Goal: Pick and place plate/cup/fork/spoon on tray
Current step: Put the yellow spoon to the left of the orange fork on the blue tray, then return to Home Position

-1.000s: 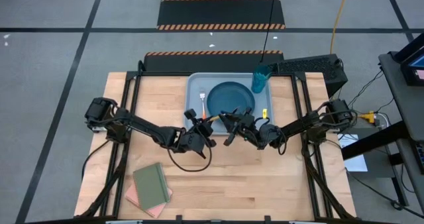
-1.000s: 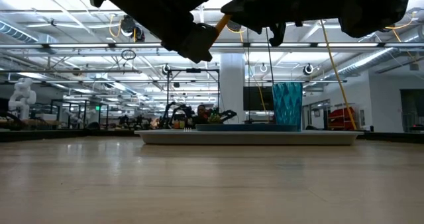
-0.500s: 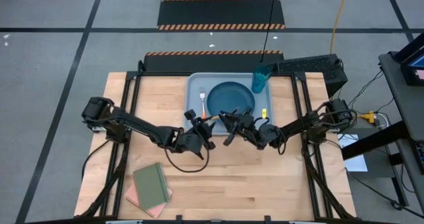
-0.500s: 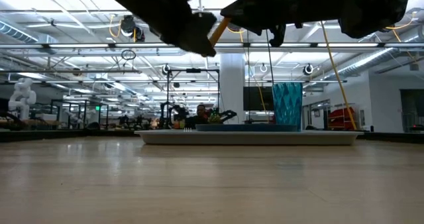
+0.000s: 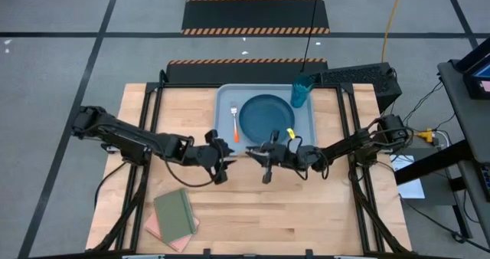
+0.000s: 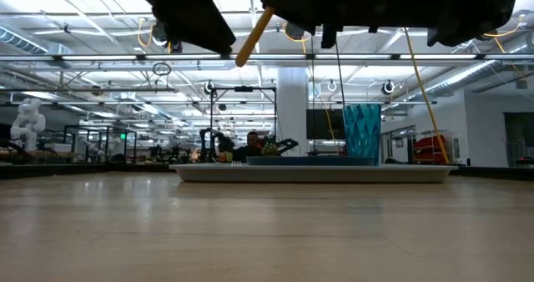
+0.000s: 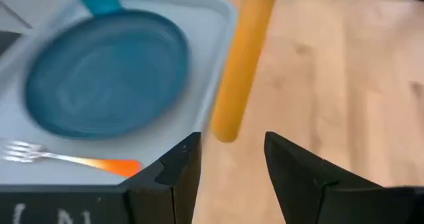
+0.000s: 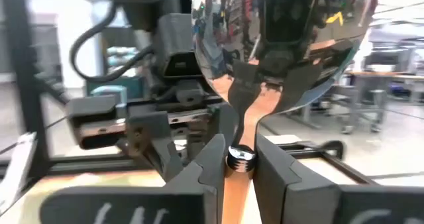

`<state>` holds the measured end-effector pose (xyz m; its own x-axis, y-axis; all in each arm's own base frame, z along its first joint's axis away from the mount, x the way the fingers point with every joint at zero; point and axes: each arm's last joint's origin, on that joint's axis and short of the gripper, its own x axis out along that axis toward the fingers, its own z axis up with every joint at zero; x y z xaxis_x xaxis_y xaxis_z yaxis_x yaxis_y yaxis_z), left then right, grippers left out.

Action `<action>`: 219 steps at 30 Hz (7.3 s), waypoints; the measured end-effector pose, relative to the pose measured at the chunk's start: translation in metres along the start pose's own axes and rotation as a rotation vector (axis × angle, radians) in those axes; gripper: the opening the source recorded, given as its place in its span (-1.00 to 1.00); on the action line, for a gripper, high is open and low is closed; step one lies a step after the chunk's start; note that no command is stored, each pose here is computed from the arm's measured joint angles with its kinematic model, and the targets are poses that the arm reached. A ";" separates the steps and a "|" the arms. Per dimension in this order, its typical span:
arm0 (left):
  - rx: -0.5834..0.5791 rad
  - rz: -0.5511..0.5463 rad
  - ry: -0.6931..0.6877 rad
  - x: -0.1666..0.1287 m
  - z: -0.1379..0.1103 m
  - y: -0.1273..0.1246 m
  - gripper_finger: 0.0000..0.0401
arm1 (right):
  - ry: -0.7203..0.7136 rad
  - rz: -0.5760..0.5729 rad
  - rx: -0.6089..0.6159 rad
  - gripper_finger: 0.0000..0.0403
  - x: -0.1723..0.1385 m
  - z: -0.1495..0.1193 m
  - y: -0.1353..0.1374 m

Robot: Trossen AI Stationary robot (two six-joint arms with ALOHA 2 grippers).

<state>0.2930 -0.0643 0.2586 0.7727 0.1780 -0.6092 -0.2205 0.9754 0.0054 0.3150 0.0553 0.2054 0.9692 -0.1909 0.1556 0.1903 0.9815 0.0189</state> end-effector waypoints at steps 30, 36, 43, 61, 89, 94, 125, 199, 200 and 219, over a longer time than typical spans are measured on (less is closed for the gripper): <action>0.120 -0.154 -0.120 0.004 0.002 -0.028 -0.15 | -0.014 0.391 -0.121 -0.79 -0.001 -0.002 0.007; 0.116 -0.201 -0.115 0.012 0.002 -0.030 -0.15 | -0.016 0.392 -0.131 -0.79 -0.001 -0.002 0.007; 0.114 -0.275 -0.081 0.024 -0.001 -0.029 -0.15 | -0.023 0.417 -0.135 -0.79 -0.001 -0.002 0.008; 0.116 -0.287 -0.053 0.027 -0.003 -0.026 -0.59 | -0.018 0.421 -0.136 -0.79 -0.001 -0.002 0.008; 0.067 -0.216 0.048 0.031 -0.009 -0.012 -0.61 | 0.159 0.320 -0.001 0.03 0.000 -0.016 0.002; 0.049 -0.165 0.087 0.028 -0.012 -0.008 -0.60 | 0.331 0.204 -0.046 0.20 -0.007 -0.015 -0.006; -0.785 0.551 0.192 0.062 -0.040 0.072 -0.60 | 0.270 -0.132 -0.430 0.26 -0.105 0.031 -0.056; -0.791 0.343 0.120 0.041 -0.008 0.098 -0.35 | 0.164 -0.031 -0.534 0.26 -0.118 0.035 -0.059; -0.724 0.310 0.098 0.038 -0.004 0.092 -0.35 | 0.168 -0.031 -0.517 0.26 -0.118 0.035 -0.059; -0.011 0.073 -0.186 0.000 -0.002 -0.035 -0.35 | 0.271 0.135 -0.181 0.12 -0.127 0.019 -0.045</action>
<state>0.2995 -0.0983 0.2573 0.8507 0.2704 -0.4508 -0.2857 0.9577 0.0353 0.1806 0.0359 0.2036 0.9892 -0.0792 -0.1234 0.0584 0.9848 -0.1634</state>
